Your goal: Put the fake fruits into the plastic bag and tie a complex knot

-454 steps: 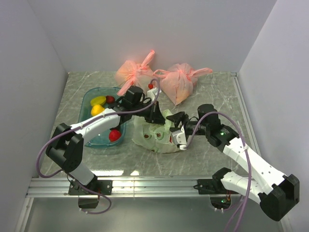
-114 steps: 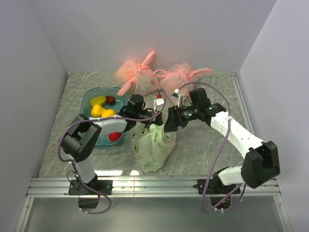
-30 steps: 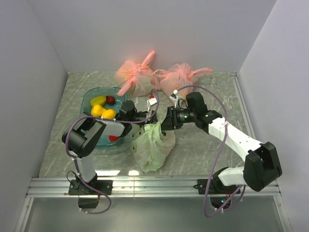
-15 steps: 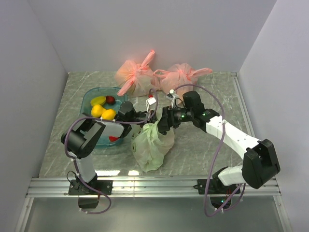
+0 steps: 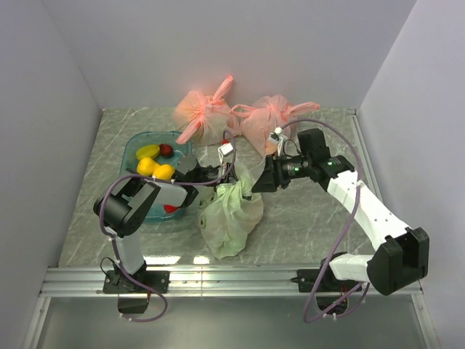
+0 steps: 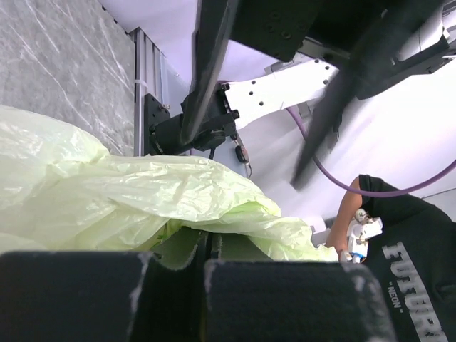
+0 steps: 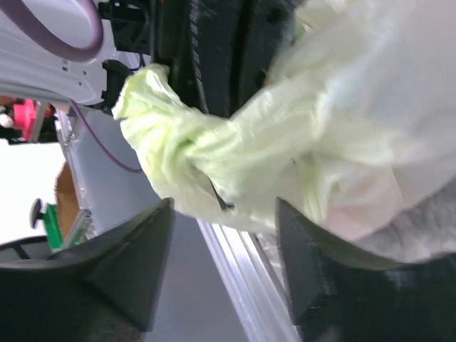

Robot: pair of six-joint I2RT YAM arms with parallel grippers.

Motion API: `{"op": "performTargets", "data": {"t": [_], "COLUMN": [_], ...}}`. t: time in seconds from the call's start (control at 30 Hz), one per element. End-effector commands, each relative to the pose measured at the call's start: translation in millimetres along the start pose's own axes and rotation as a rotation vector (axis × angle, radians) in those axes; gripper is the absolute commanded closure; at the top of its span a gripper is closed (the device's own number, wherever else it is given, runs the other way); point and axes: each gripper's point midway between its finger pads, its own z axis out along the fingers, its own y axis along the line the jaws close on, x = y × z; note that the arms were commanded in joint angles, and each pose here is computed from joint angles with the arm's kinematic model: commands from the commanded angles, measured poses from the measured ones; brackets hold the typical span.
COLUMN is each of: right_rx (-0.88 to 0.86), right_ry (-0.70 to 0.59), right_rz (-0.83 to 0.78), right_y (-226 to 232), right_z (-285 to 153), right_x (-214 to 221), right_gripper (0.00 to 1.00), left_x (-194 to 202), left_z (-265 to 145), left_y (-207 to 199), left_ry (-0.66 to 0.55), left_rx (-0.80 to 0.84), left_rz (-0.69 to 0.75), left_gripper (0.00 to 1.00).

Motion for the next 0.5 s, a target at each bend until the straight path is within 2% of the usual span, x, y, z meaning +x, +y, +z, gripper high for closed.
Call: {"op": "performTargets", "data": {"t": [0.0, 0.1, 0.17, 0.47], "right_rx": [-0.035, -0.051, -0.073, -0.137], "right_ry": [0.024, 0.025, 0.028, 0.023], "right_rz": [0.025, 0.035, 0.064, 0.194], "right_y": [3.9, 2.1, 4.4, -2.1], "right_z": [-11.5, -8.6, -6.0, 14.7], "right_x": [10.3, 12.7, 13.1, 16.7], "right_gripper": [0.5, 0.64, 0.67, 0.62], "left_x": [-9.3, -9.7, -10.9, -13.7], "left_z": [0.0, 0.6, 0.9, 1.8], "left_y": [-17.5, -18.8, -20.1, -21.9], "left_ry": [-0.031, -0.032, -0.032, -0.041], "left_rx": [0.055, 0.056, 0.06, 0.077], "left_rz": [0.137, 0.141, 0.14, 0.135], "left_gripper": [0.98, 0.99, 0.99, 0.91]}}
